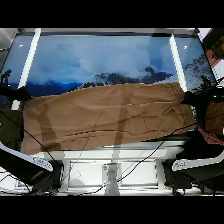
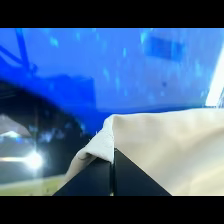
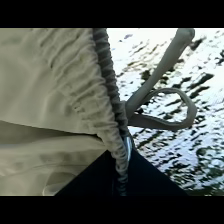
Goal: Fold the clothes and pants, and hang the long-sleeved shirts on hangers.
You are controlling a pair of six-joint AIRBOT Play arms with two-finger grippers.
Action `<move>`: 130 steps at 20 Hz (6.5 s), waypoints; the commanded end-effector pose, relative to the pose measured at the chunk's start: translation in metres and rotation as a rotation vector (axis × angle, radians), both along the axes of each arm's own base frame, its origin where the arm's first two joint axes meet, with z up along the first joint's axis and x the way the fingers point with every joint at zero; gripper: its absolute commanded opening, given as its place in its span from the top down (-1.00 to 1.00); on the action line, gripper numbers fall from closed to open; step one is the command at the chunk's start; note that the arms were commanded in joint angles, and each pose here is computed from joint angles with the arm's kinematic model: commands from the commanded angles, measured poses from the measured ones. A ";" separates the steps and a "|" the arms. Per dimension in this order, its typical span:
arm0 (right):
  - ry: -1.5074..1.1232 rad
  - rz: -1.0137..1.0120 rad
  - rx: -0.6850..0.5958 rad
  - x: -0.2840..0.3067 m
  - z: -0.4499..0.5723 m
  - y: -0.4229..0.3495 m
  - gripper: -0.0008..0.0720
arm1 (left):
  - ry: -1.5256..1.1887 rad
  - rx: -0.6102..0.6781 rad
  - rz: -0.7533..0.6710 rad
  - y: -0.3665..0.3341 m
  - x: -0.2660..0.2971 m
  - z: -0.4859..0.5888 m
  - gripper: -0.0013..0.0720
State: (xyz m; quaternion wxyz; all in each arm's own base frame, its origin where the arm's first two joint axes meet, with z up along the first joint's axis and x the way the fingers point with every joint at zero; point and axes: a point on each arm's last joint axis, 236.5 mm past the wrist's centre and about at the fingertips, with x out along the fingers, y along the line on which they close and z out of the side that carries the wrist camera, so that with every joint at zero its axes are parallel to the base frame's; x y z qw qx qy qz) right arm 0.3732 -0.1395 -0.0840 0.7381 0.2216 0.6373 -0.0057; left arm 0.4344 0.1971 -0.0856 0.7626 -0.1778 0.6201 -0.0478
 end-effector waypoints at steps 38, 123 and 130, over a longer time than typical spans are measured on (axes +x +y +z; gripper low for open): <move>-0.192 -0.209 -0.305 0.016 0.100 -0.063 -0.25 | -0.905 0.437 0.112 -0.039 0.104 0.322 -0.86; -0.383 -0.807 0.068 -0.077 -0.023 -0.040 -0.15 | -0.377 -0.028 0.331 -0.089 -0.115 0.130 -0.49; -0.396 -0.808 0.062 -0.075 -0.020 -0.042 0.90 | -0.224 -0.181 0.370 -0.130 -0.148 0.111 -0.53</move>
